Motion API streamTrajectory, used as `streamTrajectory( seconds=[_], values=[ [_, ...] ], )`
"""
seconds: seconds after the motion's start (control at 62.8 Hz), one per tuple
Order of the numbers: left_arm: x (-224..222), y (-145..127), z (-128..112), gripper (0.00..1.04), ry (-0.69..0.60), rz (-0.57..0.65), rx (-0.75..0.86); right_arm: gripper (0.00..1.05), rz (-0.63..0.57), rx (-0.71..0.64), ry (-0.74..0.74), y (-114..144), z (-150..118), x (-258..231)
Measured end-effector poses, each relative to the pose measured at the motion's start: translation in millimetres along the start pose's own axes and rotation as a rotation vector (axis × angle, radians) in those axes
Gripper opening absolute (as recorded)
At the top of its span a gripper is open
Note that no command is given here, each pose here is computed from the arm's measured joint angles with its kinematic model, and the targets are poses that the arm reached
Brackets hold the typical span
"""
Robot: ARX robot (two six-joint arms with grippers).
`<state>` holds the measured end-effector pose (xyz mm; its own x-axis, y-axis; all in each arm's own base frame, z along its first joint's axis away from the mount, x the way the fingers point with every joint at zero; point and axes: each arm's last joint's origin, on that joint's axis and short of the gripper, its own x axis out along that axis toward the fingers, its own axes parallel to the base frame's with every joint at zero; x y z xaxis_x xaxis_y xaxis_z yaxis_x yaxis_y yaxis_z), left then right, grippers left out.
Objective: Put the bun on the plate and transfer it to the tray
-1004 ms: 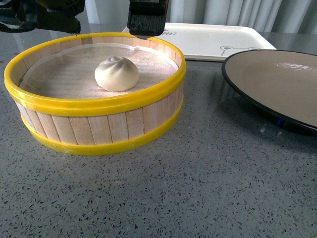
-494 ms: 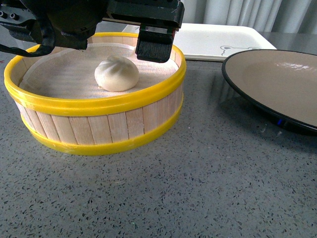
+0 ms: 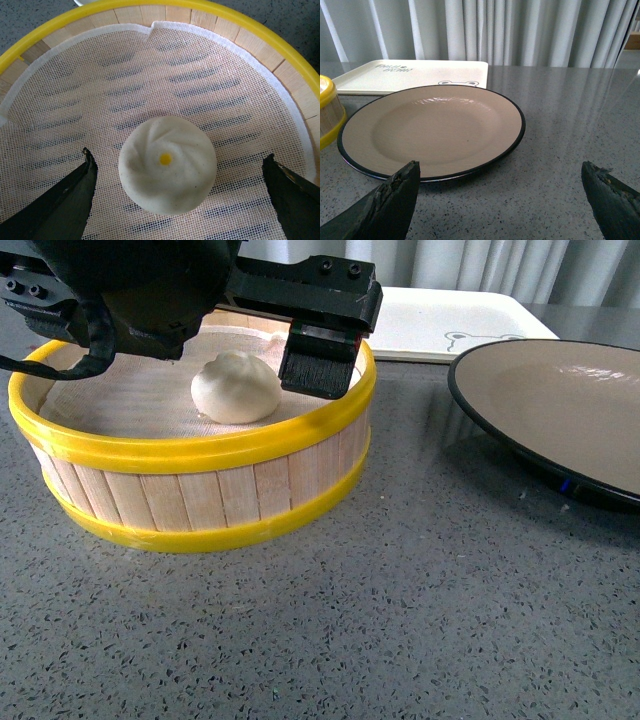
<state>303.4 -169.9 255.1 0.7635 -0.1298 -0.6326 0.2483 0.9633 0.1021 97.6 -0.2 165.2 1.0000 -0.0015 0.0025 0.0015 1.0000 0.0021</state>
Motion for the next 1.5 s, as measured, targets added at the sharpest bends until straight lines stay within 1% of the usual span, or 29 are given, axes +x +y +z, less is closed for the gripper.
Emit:
streamTrajectory(
  seconds=[0.143, 0.159, 0.175, 0.271, 0.335, 0.366, 0.414, 0.446, 0.51, 0.589, 0.637, 0.733, 0.876, 0.988, 1.163, 1.274, 1.322, 1.338, 1.386, 1.466, 1.497],
  values=[
    [1.0, -0.3, -1.0, 0.98, 0.004, -0.003, 0.001, 0.96, 0.0, 0.0, 0.0, 0.0, 0.0, 0.0],
    [1.0, -0.3, -1.0, 0.97, 0.004, -0.003, 0.003, 0.96, 0.0, 0.0, 0.0, 0.0, 0.0, 0.0],
    [1.0, -0.3, -0.9, 0.92, 0.004, -0.003, 0.002, 0.96, 0.0, 0.0, 0.0, 0.0, 0.0, 0.0],
    [1.0, -0.5, -0.9, 0.7, 0.004, -0.01, 0.001, 0.96, 0.0, 0.0, 0.0, 0.0, 0.0, 0.0],
    [1.0, -0.5, -0.9, 0.6, 0.004, -0.011, 0.001, 0.96, 0.0, 0.0, 0.0, 0.0, 0.0, 0.0],
    [1.0, -0.5, -0.9, 0.56, 0.004, -0.01, 0.0, 0.96, 0.0, 0.0, 0.0, 0.0, 0.0, 0.0],
    [1.0, -0.5, -0.8, 0.47, 0.004, -0.011, 0.0, 0.96, 0.0, 0.0, 0.0, 0.0, 0.0, 0.0],
    [1.0, -0.5, -0.8, 0.44, 0.004, -0.011, 0.0, 0.96, 0.0, 0.0, 0.0, 0.0, 0.0, 0.0],
    [1.0, -0.4, -0.8, 0.33, 0.004, -0.01, -0.001, 0.96, 0.0, 0.0, 0.0, 0.0, 0.0, 0.0],
    [1.0, -0.3, -0.8, 0.23, 0.004, -0.011, -0.003, 0.96, 0.0, 0.0, 0.0, 0.0, 0.0, 0.0],
    [0.9, -0.2, -0.8, 0.14, 0.003, -0.01, -0.004, 0.96, 0.0, 0.0, 0.0, 0.0, 0.0, 0.0],
    [1.0, 0.7, -0.6, 0.03, 0.003, -0.009, -0.01, 0.96, 0.0, 0.0, 0.0, 0.0, 0.0, 0.0],
    [-0.9, 4.6, 1.6, 0.04, 0.002, -0.006, -0.022, 0.96, 0.0, 0.0, 0.0, 0.0, 0.0, 0.0],
    [-7.2, 9.3, 11.1, 0.04, -0.017, -0.001, -0.033, 0.96, 0.0, 0.0, 0.0, 0.0, 0.0, 0.0],
    [-24.3, 13.9, 40.6, 0.04, -0.087, 0.006, -0.045, 0.96, 0.0, 0.0, 0.0, 0.0, 0.0, 0.0],
    [-38.9, 11.0, 66.0, 0.04, -0.159, -0.003, -0.057, 0.96, 0.0, 0.0, 0.0, 0.0, 0.0, 0.0],
    [-46.4, 4.5, 80.7, 0.04, -0.204, -0.021, -0.059, 0.96, 0.0, 0.0, 0.0, 0.0, 0.0, 0.0],
    [-50.3, -1.9, 89.4, 0.04, -0.23, -0.038, -0.057, 0.96, 0.0, 0.0, 0.0, 0.0, 0.0, 0.0],
    [-54.8, -19.9, 103.8, 0.04, -0.271, -0.08, -0.042, 0.96, 0.0, 0.0, 0.0, 0.0, 0.0, 0.0],
    [-54.8, -40.5, 113.1, 0.04, -0.294, -0.118, -0.018, 0.96, 0.0, 0.0, 0.0, 0.0, 0.0, 0.0],
    [-53.3, -56.3, 117.5, 0.04, -0.307, -0.15, 0.003, 0.96, 0.0, 0.0, 0.0, 0.0, 0.0, 0.0]
  ],
)
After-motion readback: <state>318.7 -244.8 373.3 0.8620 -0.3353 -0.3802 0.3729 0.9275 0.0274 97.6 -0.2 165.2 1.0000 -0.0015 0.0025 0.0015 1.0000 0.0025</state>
